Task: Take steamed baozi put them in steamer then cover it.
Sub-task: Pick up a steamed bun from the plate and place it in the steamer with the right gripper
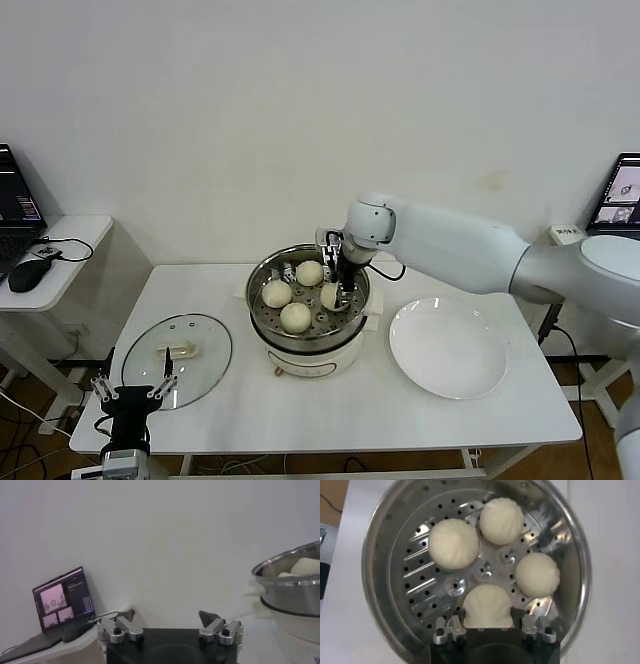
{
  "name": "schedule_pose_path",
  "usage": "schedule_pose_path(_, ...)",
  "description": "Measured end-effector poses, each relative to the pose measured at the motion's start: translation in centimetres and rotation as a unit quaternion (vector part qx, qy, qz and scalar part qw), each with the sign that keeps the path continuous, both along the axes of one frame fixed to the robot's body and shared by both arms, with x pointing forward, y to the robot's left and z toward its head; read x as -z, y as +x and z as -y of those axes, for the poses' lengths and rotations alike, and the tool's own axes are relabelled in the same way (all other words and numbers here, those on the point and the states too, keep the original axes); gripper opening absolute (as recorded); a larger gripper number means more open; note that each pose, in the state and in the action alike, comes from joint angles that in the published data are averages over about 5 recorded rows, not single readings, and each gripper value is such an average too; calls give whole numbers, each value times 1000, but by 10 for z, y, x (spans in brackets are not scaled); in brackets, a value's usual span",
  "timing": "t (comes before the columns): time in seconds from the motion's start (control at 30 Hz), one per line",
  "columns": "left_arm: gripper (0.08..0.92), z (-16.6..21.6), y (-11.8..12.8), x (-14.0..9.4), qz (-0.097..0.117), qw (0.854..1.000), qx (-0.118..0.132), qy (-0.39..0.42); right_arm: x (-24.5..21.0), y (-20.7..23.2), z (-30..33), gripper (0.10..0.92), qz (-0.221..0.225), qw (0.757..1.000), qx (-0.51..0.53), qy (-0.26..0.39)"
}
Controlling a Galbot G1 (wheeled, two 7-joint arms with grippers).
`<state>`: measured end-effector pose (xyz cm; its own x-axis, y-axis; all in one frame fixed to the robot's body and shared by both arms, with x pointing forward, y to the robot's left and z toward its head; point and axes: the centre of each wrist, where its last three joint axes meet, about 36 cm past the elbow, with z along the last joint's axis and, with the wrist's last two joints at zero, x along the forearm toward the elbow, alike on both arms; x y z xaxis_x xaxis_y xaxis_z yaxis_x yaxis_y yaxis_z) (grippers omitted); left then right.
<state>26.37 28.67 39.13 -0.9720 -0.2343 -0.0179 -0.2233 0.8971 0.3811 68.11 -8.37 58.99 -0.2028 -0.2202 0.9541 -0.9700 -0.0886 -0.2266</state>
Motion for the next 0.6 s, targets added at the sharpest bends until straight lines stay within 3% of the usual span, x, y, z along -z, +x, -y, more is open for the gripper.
schedule_pose_path(0.33, 823, -1, 1, -3, 4, 1000, 2, 2, -14, 0, 6, 806, 12, 1000, 7, 13)
schedule_pose_path(0.6, 823, -4, 2, -6, 7, 1000, 3, 7, -50, -8, 32, 823, 37, 998, 16, 49)
